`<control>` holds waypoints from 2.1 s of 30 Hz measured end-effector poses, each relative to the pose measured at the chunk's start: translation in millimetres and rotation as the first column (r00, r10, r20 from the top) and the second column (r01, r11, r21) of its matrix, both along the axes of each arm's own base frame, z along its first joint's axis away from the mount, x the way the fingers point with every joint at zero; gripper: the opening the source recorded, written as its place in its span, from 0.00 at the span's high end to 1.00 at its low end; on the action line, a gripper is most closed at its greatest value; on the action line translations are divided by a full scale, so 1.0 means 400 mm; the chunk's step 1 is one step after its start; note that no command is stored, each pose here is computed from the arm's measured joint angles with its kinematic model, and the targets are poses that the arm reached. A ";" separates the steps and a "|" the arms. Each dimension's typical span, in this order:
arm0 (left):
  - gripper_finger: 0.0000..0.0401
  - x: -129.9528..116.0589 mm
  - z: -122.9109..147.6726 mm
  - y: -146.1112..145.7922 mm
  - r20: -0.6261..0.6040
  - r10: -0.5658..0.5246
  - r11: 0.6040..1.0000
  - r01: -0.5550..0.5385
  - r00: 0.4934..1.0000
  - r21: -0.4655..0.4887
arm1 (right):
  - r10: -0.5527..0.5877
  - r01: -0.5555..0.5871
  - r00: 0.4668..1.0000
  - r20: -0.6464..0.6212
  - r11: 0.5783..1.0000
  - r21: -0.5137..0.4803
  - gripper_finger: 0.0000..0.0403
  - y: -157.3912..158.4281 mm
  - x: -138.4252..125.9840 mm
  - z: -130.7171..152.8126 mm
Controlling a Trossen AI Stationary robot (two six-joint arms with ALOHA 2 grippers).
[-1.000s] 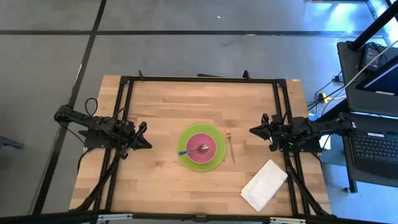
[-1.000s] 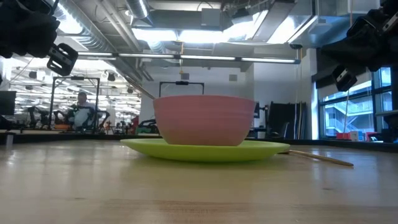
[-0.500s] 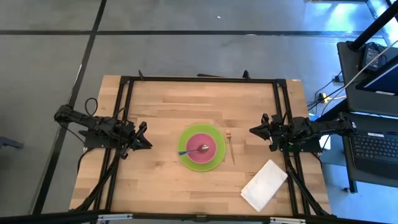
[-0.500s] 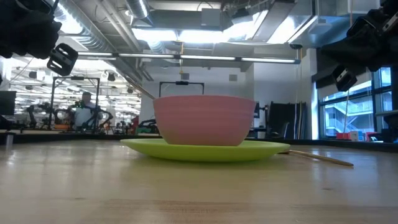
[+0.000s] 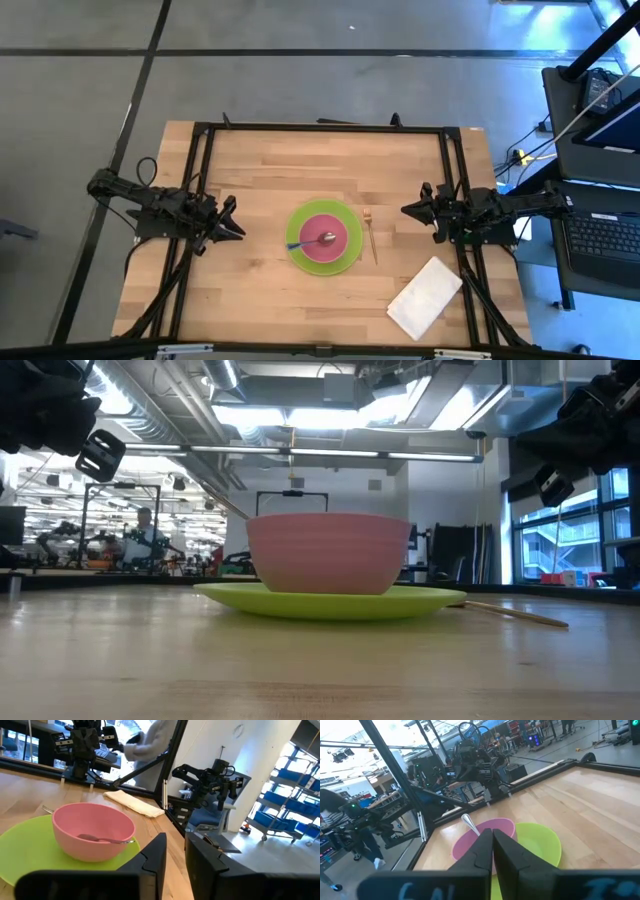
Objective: Set table place
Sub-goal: Return to Home Position
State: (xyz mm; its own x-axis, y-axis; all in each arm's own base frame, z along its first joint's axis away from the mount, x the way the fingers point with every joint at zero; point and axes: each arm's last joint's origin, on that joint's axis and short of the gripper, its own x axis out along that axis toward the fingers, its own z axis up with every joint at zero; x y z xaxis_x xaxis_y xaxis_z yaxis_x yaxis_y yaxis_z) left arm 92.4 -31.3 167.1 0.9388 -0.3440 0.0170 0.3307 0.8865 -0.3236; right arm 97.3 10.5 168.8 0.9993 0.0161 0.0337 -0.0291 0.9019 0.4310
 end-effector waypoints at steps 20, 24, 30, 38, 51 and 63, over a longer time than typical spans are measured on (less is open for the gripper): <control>0.85 0.000 0.000 0.000 0.000 0.000 1.000 0.000 1.000 0.000 | 0.000 0.000 1.000 0.000 1.000 0.000 0.96 0.000 0.000 0.000; 0.86 0.000 0.000 0.000 0.000 0.000 1.000 0.000 1.000 0.000 | 0.000 0.000 1.000 0.000 1.000 0.000 0.96 0.000 0.000 0.000; 0.88 0.000 0.000 0.000 0.000 0.000 1.000 0.000 1.000 0.000 | 0.000 0.000 1.000 0.000 1.000 0.000 0.96 0.000 0.000 0.000; 0.91 0.000 0.000 0.000 0.000 0.000 1.000 0.000 1.000 0.000 | 0.000 0.000 1.000 0.000 1.000 -0.001 0.96 0.000 0.000 0.000; 0.95 0.000 0.000 0.000 0.000 0.000 1.000 0.000 1.000 0.000 | 0.000 0.000 1.000 0.000 1.000 -0.001 0.96 0.000 0.000 0.000; 0.99 0.000 0.000 0.000 0.000 0.000 1.000 0.000 1.000 0.000 | 0.000 0.000 1.000 0.000 1.000 0.000 0.96 0.000 0.000 0.000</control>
State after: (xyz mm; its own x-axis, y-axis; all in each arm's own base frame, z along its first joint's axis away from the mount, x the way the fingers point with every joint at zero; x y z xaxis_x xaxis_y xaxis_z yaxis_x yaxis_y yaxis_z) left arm 92.5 -31.3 167.1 0.9388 -0.3441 0.0167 0.3307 0.8865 -0.3236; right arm 97.3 10.5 168.7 0.9993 0.0163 0.0337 -0.0292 0.9021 0.4306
